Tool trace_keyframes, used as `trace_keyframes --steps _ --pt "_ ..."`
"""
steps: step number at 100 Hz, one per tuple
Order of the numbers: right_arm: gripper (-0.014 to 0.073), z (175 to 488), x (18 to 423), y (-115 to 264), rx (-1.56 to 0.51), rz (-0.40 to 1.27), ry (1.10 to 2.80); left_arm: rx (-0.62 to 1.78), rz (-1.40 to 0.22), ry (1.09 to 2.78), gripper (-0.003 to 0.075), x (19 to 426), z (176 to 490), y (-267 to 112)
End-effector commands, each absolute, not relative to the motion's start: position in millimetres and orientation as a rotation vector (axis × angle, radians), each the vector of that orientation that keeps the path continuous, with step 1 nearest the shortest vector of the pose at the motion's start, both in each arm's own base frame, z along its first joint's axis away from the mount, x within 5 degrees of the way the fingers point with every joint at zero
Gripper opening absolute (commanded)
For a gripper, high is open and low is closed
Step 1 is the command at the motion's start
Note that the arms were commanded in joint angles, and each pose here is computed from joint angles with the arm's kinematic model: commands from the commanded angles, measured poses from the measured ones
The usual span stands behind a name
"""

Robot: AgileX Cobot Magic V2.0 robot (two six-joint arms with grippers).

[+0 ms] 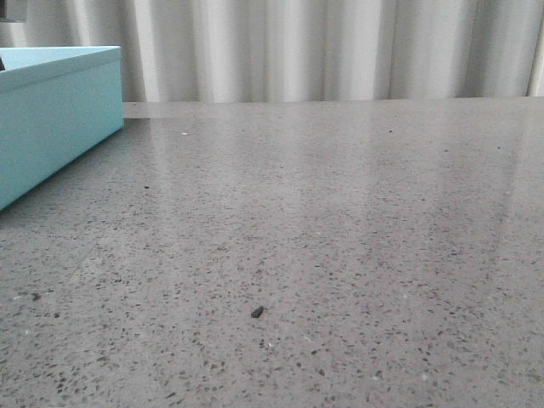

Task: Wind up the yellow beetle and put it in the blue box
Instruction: 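Lower the beetle into the blue box and open the left gripper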

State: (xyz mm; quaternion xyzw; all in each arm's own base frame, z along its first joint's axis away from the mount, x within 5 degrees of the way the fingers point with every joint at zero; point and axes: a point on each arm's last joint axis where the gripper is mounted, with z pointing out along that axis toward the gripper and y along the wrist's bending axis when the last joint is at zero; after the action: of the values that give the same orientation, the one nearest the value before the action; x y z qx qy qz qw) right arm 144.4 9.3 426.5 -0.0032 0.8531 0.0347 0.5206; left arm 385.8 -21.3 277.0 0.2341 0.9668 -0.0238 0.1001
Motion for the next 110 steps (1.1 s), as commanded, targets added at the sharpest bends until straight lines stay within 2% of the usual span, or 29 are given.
trace_keyframes --steps 1,25,42,52,70,81,110 --pt "-0.0061 440.6 143.5 9.3 -0.022 0.077 1.942 0.688 -0.084 2.818 0.0432 376.5 301.6 -22.5" --pt "-0.0061 440.8 143.5 9.3 -0.022 0.077 1.939 0.692 -0.072 2.8 0.0429 376.8 307.0 -22.2" --pt "-0.0061 441.8 141.3 9.1 -0.022 0.075 1.932 0.668 -0.057 2.715 0.0378 370.0 336.0 -22.6" --pt "-0.0061 441.1 136.9 6.9 -0.029 0.04 1.917 0.651 -0.038 2.652 0.0283 361.1 357.5 -22.3" --pt "-0.0061 422.3 124.9 3.4 -0.046 -0.015 1.867 0.621 -0.105 2.544 -0.002 338.1 391.2 -27.3" --pt "-0.0061 407.9 112.9 2.7 -0.051 -0.02 1.818 0.599 -0.147 2.455 -0.0021 325.4 411.0 -31.0" --pt "-0.0061 386.5 61.9 -3.4 -0.088 -0.115 1.583 0.509 -0.069 2.111 -0.0021 274.3 477.3 -28.8"
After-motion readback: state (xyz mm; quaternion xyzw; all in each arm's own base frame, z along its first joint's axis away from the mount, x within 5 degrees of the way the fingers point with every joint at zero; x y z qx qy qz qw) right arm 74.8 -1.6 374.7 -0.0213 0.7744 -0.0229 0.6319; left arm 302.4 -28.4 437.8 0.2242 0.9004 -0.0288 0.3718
